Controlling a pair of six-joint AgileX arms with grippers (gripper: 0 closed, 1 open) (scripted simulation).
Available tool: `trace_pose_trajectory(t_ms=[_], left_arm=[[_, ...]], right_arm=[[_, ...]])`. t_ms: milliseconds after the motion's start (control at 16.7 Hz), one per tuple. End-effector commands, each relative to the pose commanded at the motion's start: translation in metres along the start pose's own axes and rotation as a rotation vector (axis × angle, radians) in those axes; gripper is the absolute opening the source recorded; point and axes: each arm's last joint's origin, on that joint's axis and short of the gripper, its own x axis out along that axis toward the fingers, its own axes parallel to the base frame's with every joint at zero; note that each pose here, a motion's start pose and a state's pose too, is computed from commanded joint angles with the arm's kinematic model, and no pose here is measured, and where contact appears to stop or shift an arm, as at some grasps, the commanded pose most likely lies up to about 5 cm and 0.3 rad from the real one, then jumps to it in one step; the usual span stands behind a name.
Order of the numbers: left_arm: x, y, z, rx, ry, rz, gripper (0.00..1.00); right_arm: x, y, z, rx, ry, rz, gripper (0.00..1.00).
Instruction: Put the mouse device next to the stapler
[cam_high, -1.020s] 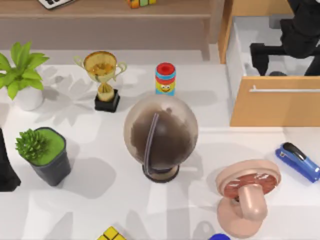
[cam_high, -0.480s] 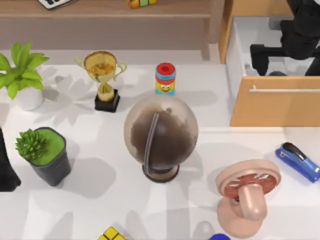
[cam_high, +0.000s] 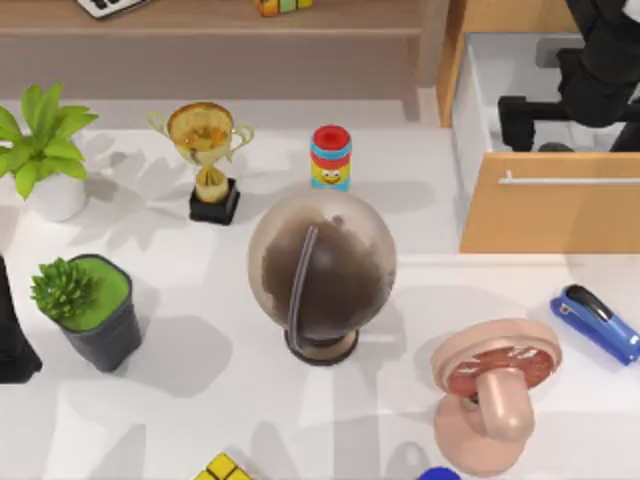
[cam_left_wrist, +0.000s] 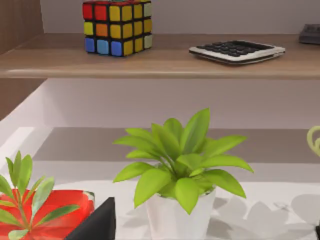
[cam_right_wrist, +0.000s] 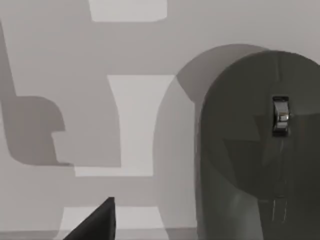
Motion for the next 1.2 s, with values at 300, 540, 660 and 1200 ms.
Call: trace_pose_trajectory(t_ms=[300, 540, 660, 1200], left_arm=[[0.000, 0.000, 0.000, 0.000, 0.000, 0.000, 1.00], [0.000, 0.000, 0.000, 0.000, 0.000, 0.000, 1.00], [0.000, 0.000, 0.000, 0.000, 0.000, 0.000, 1.00], [0.000, 0.000, 0.000, 0.000, 0.000, 0.000, 1.00]], right_arm=[[0.015, 0.000, 0.003, 0.001, 0.002, 0.001, 1.00], [0.015, 0.000, 0.003, 0.001, 0.002, 0.001, 0.92], [0.015, 0.000, 0.003, 0.001, 0.002, 0.001, 0.77], [0.015, 0.000, 0.003, 0.001, 0.002, 0.001, 0.10]])
